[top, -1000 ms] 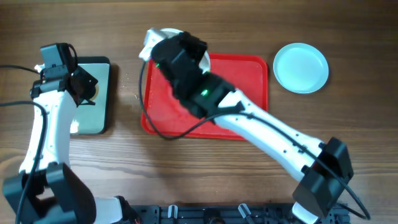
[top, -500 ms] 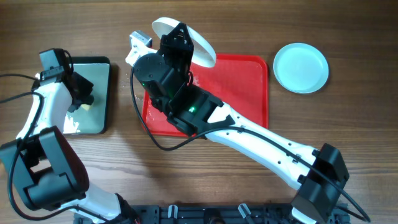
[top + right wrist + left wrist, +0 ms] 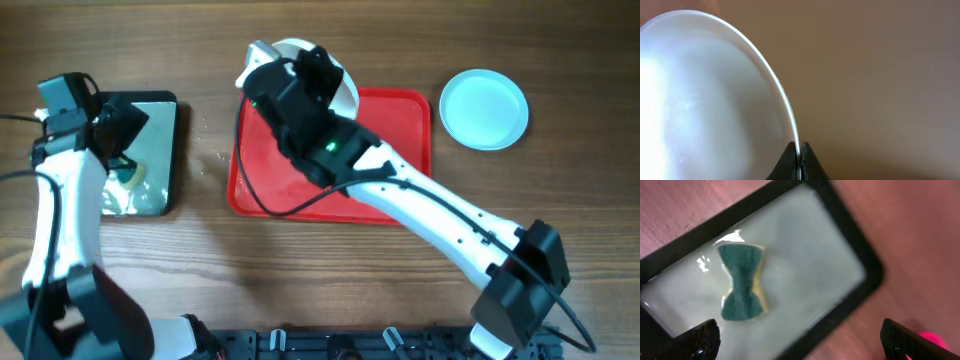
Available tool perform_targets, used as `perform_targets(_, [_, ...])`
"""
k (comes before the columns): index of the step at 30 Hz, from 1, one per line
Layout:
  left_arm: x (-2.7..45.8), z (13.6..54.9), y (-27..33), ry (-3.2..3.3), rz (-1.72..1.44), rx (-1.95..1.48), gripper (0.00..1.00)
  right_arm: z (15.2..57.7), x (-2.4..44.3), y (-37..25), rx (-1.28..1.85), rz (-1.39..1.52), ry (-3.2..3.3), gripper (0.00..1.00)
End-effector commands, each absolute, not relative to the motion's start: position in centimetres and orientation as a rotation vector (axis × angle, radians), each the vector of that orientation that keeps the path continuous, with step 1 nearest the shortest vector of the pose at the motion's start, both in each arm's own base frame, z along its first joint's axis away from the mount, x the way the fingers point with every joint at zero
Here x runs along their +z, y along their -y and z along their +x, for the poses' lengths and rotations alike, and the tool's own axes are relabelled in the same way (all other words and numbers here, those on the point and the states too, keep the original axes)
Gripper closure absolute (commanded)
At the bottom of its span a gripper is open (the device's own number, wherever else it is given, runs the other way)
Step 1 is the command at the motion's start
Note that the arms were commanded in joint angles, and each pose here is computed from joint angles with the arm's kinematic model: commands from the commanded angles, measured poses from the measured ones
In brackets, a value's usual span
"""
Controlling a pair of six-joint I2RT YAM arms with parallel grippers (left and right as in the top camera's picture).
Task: Clean dirty plates on tray and stack at the side
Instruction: 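Carry the white plate with the right gripper onto the plate stack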
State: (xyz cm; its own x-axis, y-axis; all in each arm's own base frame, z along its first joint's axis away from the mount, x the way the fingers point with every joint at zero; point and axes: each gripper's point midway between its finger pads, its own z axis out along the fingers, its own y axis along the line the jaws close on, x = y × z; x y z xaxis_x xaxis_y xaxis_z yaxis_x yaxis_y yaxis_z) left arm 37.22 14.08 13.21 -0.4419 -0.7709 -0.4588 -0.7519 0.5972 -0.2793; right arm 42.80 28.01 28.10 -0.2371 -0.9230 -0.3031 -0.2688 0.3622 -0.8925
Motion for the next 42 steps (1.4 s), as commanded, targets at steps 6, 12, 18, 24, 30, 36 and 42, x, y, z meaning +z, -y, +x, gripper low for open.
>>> perform_targets(6, [14.5,37.1,-13.1,-2.278,-1.192,-0.119,0.00,42.3,28.2,-28.0,-0.968,-1.138,-1.697,0.96])
perform_targets(12, [14.5,37.1,-13.1,-2.278,-1.192,-0.119,0.00,39.9,27.2,-31.1,-1.068,-1.491,-1.510,0.96])
perform_targets(18, [14.5,37.1,-13.1,-2.278,-1.192,-0.119,0.00,41.0,27.3,-30.5,-0.771,-1.059,-1.745,0.96])
perform_targets(24, [14.5,37.1,-13.1,-2.278,-1.192,-0.119,0.00,44.5,25.5,-21.2,-0.376,-0.563,-2.126,0.96])
perform_targets(30, [14.5,37.1,-13.1,-2.278,-1.192,-0.119,0.00,46.9,20.8,-3.4,-0.044,0.058,-2.472,0.96])
perform_targets(36, [14.5,37.1,-13.1,-2.278,-1.192,-0.119,0.00,45.3,15.2,8.8,0.159,0.438,-2.549,0.96])
perform_targets(42, [14.5,37.1,-13.1,-2.278,-1.192,-0.119,0.00,43.5,11.5,13.1,0.156,0.582,-2.553,0.96])
